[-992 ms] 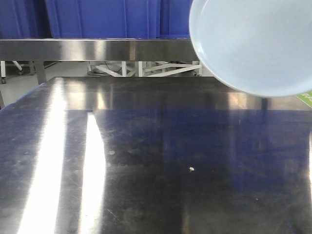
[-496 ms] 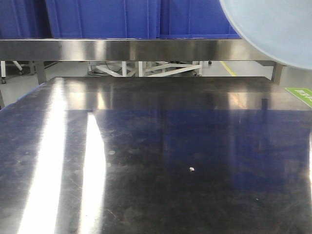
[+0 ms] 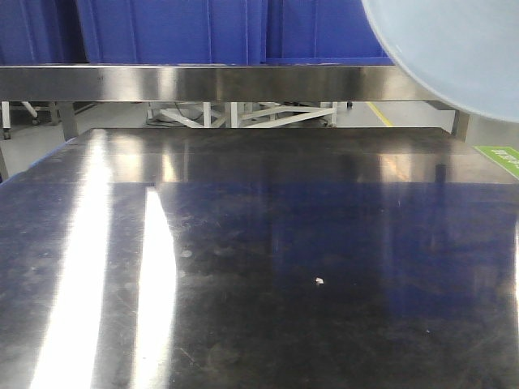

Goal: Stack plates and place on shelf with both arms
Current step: 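Raise the plate stack high with the right gripper, then drive the base to the blue-bin shelf holding the plate stack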

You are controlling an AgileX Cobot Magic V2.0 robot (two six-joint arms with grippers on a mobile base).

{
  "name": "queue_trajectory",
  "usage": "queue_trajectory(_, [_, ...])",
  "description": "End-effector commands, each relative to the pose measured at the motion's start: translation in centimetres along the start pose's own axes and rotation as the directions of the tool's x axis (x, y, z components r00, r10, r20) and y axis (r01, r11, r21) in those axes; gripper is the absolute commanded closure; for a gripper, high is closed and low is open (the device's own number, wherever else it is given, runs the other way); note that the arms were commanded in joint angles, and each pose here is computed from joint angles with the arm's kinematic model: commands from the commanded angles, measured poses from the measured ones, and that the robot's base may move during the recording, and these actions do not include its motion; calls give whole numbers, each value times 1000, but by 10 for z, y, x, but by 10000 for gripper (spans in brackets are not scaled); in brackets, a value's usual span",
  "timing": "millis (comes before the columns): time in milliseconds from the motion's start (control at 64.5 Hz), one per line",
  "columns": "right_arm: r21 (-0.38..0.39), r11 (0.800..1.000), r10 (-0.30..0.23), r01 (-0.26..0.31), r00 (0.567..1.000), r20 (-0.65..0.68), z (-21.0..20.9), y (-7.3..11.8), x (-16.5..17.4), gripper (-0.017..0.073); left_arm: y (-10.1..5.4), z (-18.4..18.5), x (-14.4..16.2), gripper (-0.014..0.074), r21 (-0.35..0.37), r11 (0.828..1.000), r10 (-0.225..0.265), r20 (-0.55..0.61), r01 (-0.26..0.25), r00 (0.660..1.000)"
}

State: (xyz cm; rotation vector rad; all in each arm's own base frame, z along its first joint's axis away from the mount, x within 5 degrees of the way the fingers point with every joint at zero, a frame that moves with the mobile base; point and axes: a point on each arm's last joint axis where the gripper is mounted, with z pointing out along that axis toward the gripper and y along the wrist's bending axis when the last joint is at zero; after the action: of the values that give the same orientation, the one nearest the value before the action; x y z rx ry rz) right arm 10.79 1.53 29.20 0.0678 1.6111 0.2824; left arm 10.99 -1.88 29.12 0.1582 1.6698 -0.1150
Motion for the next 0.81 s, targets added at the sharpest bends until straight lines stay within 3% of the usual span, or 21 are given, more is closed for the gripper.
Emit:
queue_trajectory(0, [-4,1000,-2,2,992,130,-2,2,-19,503,1,-1,-16,511,-11,1000,-13,101,15,995])
queue_trajectory(791, [-4,1000,-2,2,992,130,-2,2,-19,503,1,-1,-16,511,-11,1000,-13,101,15,995])
